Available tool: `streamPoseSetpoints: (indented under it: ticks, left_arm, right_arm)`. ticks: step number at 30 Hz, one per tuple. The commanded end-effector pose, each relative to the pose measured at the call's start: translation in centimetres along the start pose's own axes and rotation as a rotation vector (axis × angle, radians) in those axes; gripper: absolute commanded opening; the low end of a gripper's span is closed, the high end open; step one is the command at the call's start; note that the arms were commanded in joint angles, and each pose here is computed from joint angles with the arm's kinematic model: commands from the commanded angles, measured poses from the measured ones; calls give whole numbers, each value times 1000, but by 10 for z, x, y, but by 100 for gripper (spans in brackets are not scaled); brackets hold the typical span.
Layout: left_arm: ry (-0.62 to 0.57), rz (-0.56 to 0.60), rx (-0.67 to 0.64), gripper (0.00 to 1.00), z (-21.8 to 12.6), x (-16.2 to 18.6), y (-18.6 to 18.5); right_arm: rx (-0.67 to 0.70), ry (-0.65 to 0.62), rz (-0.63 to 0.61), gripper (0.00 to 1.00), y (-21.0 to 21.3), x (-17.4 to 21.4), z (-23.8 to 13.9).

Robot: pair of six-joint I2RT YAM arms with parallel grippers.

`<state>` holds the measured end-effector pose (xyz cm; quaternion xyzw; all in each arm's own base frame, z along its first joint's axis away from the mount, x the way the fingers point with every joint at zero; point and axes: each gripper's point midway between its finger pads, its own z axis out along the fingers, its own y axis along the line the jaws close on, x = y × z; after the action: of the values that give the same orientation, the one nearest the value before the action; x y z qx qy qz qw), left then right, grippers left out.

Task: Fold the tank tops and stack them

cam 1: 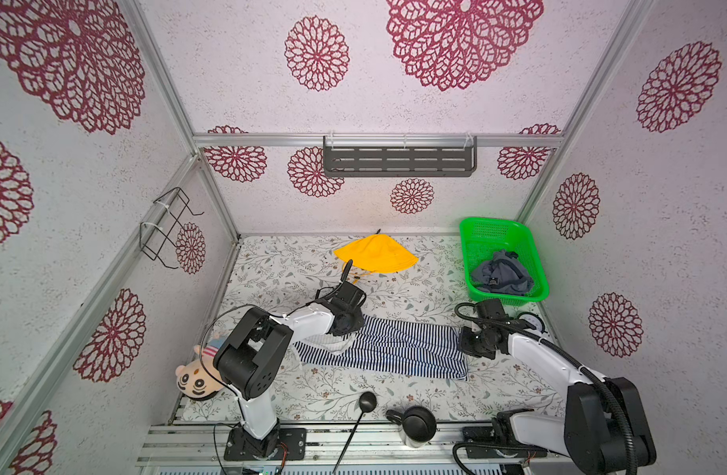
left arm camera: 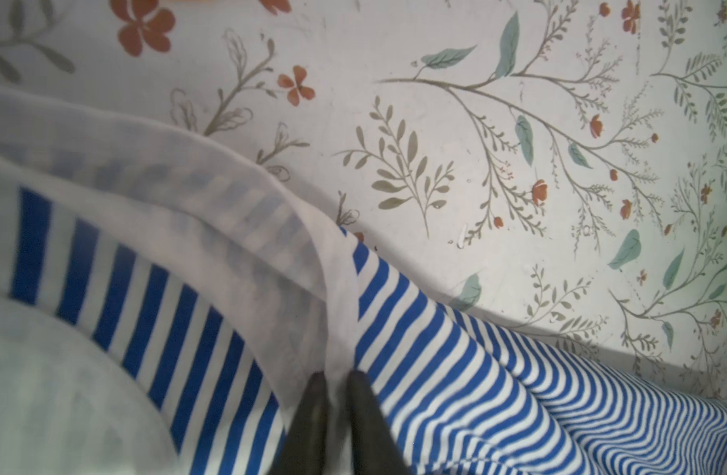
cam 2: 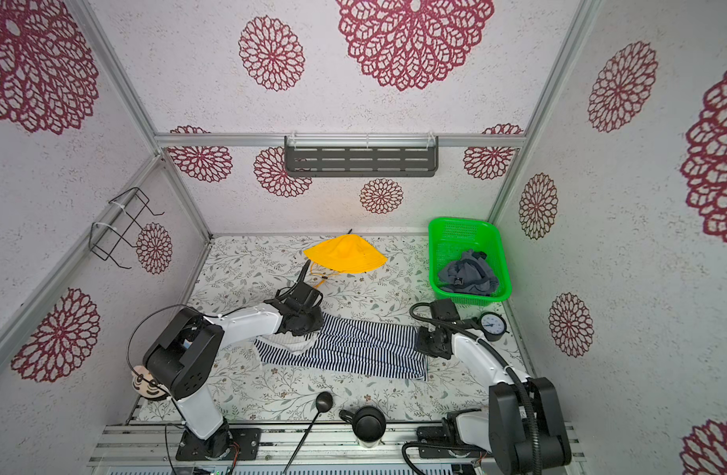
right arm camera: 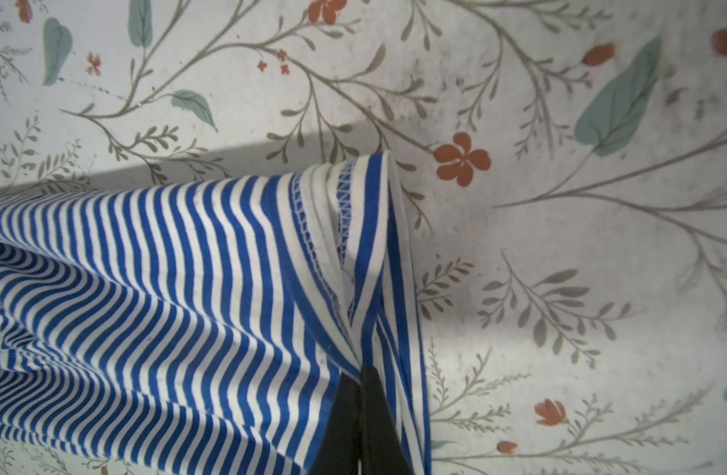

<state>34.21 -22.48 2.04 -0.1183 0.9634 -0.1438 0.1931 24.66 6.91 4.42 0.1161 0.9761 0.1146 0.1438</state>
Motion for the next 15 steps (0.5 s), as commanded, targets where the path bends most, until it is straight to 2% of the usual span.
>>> streamPoseSetpoints:
  ticks: [1, 8, 15]
  left_arm:
    - [-22, -2, 3, 0, -1, -5, -3]
    - [-85, 0, 13, 0, -32, -17, -4]
    - [-101, 0, 9, 0, -61, -11, 1]
  right_arm:
    - [16, -34, 0, 0, -2, -8, -8]
    - [0, -50, -9, 0, 4, -15, -13]
    - [12, -61, -4, 0, 0, -15, -21]
